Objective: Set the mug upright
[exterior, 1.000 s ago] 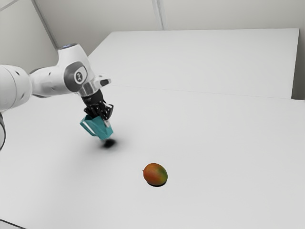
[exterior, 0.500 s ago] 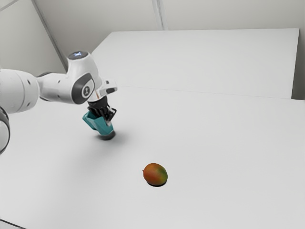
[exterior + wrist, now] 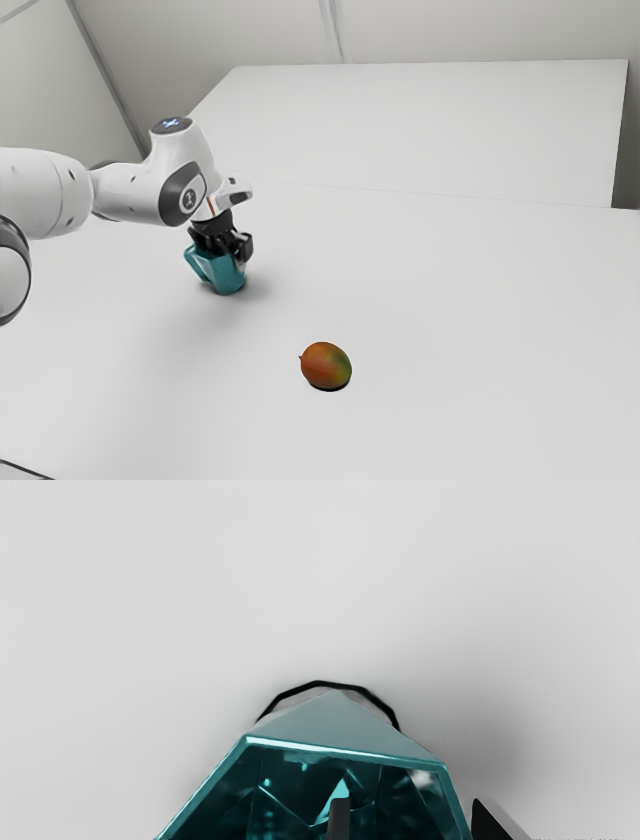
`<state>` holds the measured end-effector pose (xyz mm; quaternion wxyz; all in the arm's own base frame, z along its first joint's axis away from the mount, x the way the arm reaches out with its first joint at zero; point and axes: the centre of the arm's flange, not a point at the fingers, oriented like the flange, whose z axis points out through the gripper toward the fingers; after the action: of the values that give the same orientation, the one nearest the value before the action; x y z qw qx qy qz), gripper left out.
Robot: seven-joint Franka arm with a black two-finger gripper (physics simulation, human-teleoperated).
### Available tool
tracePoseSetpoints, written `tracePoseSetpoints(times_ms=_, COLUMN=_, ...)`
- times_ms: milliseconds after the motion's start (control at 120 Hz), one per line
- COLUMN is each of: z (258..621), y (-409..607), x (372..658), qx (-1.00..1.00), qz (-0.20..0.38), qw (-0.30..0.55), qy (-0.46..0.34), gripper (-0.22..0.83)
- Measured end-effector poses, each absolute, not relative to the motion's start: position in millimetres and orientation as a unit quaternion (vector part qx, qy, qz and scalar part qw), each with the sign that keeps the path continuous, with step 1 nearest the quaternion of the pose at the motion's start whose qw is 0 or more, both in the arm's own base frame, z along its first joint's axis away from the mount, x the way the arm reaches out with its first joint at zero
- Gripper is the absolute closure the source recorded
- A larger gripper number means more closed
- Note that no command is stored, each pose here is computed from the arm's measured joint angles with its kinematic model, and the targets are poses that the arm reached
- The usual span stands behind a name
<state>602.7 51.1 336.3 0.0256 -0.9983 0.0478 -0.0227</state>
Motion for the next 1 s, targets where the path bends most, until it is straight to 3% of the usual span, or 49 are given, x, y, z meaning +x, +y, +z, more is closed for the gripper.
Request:
tracePoseSetpoints(times_ms=150, z=347, y=50, x=602, qx=-0.998, qz=-0.030, qw=0.024, qy=0.051, gripper=0.20)
tracePoseSetpoints(times_ms=333, z=374, y=44, x=600, qx=-0.997, qz=-0.045, qw=0.025, qy=0.060, gripper=0.09)
tracePoseSetpoints(times_ms=783, z=506, y=16, x=588, qx=-0.990, qz=-0.105, qw=0.036, qy=0.085, gripper=0.01)
tracePoseSetpoints(times_ms=1000, z=560, y=-11, x=582, qx=-0.988, qz=-0.106, qw=0.039, qy=0.106, gripper=0.00)
